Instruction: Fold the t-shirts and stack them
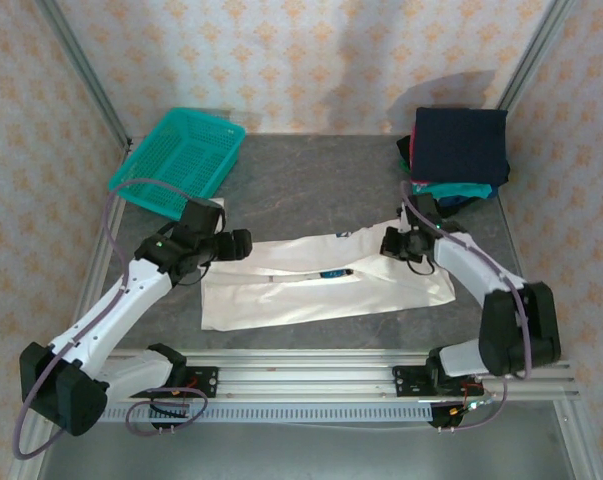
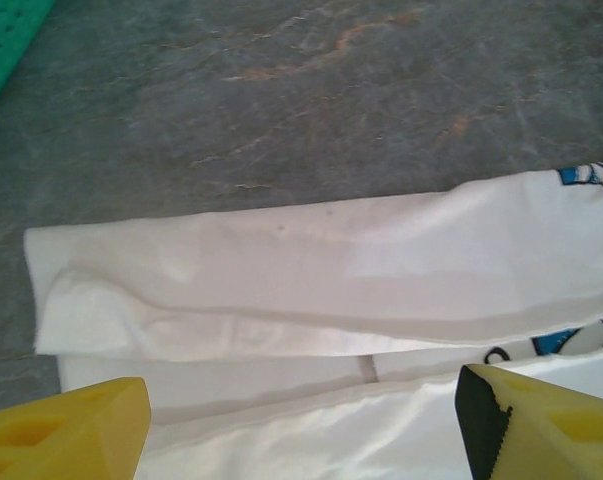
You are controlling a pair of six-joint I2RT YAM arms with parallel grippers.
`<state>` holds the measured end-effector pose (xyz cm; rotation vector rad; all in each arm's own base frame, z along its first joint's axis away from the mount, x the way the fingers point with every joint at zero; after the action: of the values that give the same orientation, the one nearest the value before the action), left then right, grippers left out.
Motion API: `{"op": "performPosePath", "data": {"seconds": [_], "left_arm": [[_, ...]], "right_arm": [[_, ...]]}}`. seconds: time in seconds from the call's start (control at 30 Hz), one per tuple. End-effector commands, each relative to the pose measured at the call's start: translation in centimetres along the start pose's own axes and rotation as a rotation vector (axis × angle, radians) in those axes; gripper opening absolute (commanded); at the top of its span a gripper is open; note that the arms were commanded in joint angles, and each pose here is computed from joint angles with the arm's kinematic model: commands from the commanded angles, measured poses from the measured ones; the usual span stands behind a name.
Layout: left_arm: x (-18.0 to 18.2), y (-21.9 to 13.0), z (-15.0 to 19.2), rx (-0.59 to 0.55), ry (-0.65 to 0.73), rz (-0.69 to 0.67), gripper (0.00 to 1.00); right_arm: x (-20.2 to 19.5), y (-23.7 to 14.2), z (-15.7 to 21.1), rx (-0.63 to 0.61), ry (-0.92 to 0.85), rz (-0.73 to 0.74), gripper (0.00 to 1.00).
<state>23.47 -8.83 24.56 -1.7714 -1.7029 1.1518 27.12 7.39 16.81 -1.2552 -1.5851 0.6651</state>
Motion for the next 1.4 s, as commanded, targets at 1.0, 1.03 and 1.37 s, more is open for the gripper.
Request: {"op": "performPosePath", "data": {"seconds": [1.0,1.03,1.37], "left_arm": [[5.9,9.7,-0.9,0.195,-0.386,-0.498,0.63],[5.9,10.0,-0.9,0.203,-0.39,-0.503,0.61],[6.3,11.8,0.4,0.286,-0.404,-0.532,0.53]], "right_arm": [[3.1,-2.6,2.4,-0.036,0.08,-0.124,0.71],[3.1,-2.1,2.0,-0.027,0.08,-0.124,0.71],[4.3,0.3,-1.3,-0.006,0.031,-0.129,0.71]]}}
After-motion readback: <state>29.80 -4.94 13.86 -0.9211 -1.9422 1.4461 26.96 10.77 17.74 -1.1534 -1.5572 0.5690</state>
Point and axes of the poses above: each hand's point on the last joint's axis, 136 mm out from that joint toward the fingers, its own y axis out along the fingers, its own x axis along the line the jaws close on, z = x × y, the point moved 9 cm from there along -y, back along the fingers, and after that the axes turned 5 degrees about -y, right-handed, at the moved point
